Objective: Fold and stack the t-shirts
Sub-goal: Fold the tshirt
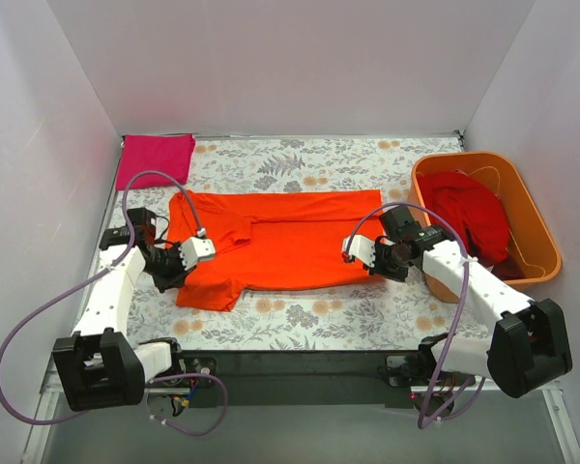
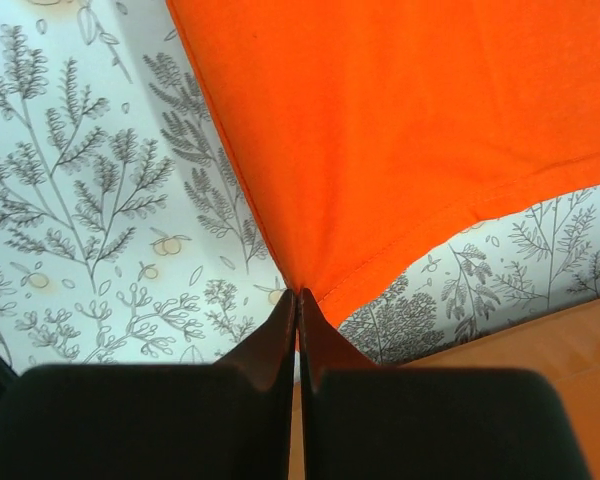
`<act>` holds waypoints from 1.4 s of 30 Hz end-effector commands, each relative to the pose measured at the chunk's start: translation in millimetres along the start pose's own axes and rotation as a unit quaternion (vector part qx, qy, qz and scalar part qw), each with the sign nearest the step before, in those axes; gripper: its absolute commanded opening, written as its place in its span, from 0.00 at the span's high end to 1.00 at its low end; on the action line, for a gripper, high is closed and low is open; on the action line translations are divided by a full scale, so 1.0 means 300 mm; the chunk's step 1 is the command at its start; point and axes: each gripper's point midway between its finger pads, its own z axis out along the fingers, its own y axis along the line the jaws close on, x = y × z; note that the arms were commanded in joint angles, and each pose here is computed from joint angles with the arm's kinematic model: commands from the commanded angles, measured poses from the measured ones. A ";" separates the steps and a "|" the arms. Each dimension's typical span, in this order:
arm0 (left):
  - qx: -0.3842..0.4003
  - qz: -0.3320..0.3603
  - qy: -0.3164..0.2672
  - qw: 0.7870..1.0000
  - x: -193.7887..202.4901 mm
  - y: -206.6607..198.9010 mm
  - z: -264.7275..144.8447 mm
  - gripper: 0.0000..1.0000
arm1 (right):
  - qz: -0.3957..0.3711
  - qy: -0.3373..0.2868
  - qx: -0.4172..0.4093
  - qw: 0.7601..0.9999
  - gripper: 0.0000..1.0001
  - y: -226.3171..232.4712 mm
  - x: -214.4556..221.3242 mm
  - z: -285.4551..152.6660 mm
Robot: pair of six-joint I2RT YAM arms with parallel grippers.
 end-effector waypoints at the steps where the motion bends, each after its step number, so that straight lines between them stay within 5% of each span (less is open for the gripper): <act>1: 0.007 -0.018 -0.016 1.000 -0.023 0.005 -0.040 1.00 | -0.004 0.004 -0.029 1.000 0.99 0.051 0.020 -0.016; 11: -0.019 -0.048 -0.071 0.996 -0.208 0.325 -0.097 1.00 | 0.005 -0.006 -0.030 1.000 0.99 -0.128 -0.020 -0.034; 19: -0.029 -0.057 -0.063 0.996 -0.229 0.483 -0.069 1.00 | -0.019 0.000 -0.032 0.999 0.99 -0.251 -0.049 -0.024; 42: -0.021 -0.094 -0.048 0.994 -0.197 0.672 0.096 1.00 | -0.041 0.034 -0.038 0.998 0.99 -0.501 -0.058 0.102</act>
